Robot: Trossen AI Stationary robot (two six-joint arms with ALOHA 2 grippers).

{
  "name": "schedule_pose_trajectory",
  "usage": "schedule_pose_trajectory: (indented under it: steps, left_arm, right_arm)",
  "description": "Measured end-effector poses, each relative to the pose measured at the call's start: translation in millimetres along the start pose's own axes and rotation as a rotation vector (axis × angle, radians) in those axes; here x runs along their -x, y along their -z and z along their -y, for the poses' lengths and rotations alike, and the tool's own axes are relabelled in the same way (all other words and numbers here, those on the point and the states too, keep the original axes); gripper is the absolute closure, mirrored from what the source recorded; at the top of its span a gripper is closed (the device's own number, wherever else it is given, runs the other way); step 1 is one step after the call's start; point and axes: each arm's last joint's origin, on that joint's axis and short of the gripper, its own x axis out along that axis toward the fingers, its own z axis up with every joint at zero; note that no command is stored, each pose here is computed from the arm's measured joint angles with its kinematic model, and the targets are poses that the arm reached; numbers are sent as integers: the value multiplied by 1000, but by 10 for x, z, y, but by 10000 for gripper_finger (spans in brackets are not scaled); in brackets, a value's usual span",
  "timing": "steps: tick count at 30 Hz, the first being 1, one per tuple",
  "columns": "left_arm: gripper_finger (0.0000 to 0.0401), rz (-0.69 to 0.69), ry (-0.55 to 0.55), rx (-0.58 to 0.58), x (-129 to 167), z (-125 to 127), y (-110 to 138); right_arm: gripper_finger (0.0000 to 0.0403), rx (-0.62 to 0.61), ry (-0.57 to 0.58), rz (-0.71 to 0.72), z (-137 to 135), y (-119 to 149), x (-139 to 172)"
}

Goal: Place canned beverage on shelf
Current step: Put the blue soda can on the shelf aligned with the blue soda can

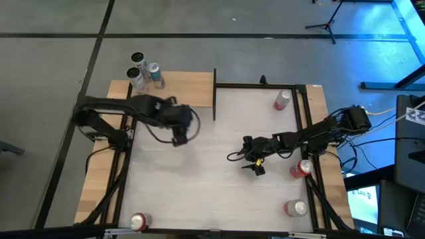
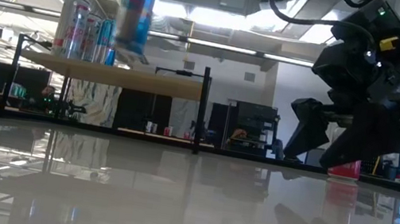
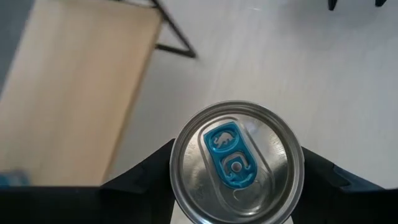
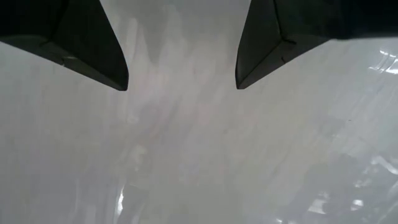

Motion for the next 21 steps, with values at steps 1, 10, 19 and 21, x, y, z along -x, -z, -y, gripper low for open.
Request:
schedule_pose_trajectory:
  steps: [1, 10, 19, 21]
  left_arm:
    - [192, 1, -5, 8, 72, -67, 43]
    - [192, -13, -74, 92, 417, -619, 317]
    - [191, -10, -143, 48, 555, -1070, 470]
    - [191, -21, -146, 33, 538, -1154, 472]
  right_arm:
    - [110, 0, 0, 3, 0, -3, 0]
    - [110, -34, 1, 8, 1, -8, 0]
    - [110, -61, 11, 97, 14, -93, 5]
    - [110, -57, 14, 124, 17, -120, 8]
